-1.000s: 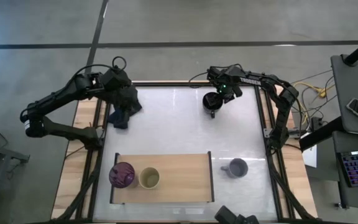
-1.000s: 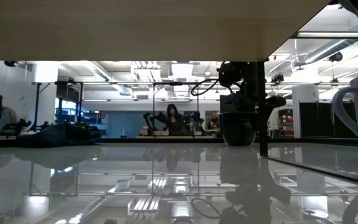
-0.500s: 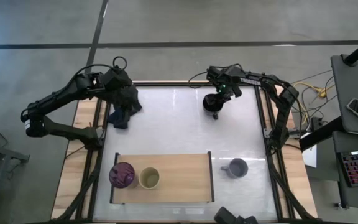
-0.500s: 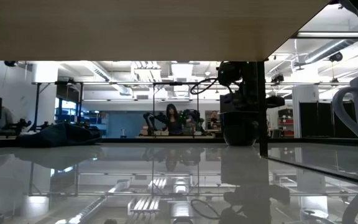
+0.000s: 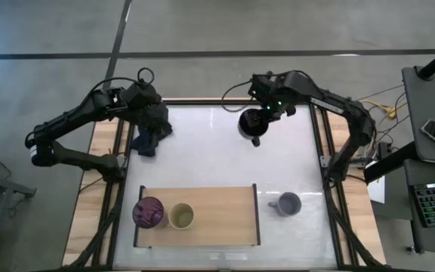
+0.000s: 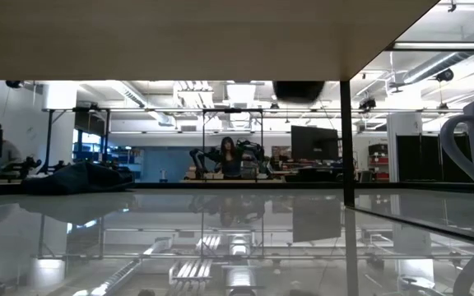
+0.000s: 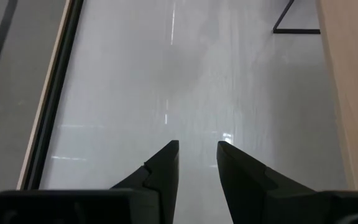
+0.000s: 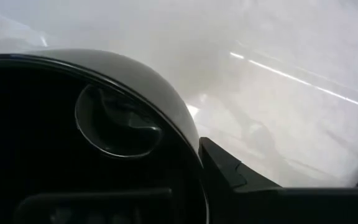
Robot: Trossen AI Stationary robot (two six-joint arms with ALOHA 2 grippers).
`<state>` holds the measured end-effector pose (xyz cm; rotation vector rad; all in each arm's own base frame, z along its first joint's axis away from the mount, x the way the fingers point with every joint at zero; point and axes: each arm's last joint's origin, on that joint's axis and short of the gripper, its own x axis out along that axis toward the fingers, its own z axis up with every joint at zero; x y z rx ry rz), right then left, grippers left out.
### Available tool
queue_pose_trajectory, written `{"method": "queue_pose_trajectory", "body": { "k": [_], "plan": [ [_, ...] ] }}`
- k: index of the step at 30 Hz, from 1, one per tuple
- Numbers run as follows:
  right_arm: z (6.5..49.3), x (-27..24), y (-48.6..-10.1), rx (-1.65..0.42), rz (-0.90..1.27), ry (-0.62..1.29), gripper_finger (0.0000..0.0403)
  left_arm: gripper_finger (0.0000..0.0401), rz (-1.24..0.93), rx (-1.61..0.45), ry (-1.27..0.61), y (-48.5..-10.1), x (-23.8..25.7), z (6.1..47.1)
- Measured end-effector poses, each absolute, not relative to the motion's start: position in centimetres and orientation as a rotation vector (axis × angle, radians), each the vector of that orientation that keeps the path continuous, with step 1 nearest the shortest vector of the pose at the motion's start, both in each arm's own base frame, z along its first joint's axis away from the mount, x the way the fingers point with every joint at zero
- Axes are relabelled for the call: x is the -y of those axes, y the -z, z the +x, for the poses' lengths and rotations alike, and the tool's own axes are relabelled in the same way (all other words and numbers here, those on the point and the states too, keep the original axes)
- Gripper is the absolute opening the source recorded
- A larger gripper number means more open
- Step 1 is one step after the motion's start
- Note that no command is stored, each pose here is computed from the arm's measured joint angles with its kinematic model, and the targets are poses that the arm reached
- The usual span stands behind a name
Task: Stack small to large cups/mugs on shelf
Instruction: Put the black mug on the shelf
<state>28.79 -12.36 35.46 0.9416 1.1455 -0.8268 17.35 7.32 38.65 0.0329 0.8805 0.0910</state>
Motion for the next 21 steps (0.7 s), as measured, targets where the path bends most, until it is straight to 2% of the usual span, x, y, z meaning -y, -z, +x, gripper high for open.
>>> {"method": "queue_pose_trajectory", "body": {
  "k": [4, 9, 15, 21],
  "plan": [
    [29.6, 7.5, -39.2, -1.054, 0.952, 0.792, 0.0020, 0.0095, 0.033, -0.880, -0.091, -38.7, -7.3, 17.4],
    [30.4, 1.0, -41.9, -1.009, 1.021, 0.721, 0.0020, 0.0095, 0.035, -0.880, -0.094, -38.7, -7.3, 17.4],
    [31.7, -5.5, -42.1, -1.038, 1.109, 0.687, 0.0020, 0.0095, 0.046, -0.851, -0.101, -38.8, -7.4, 17.6],
    [33.8, -9.8, -40.8, -1.086, 1.147, 0.684, 0.0020, 0.0095, 0.012, -0.874, -0.106, -38.2, -7.9, 18.6]
  ]
}}
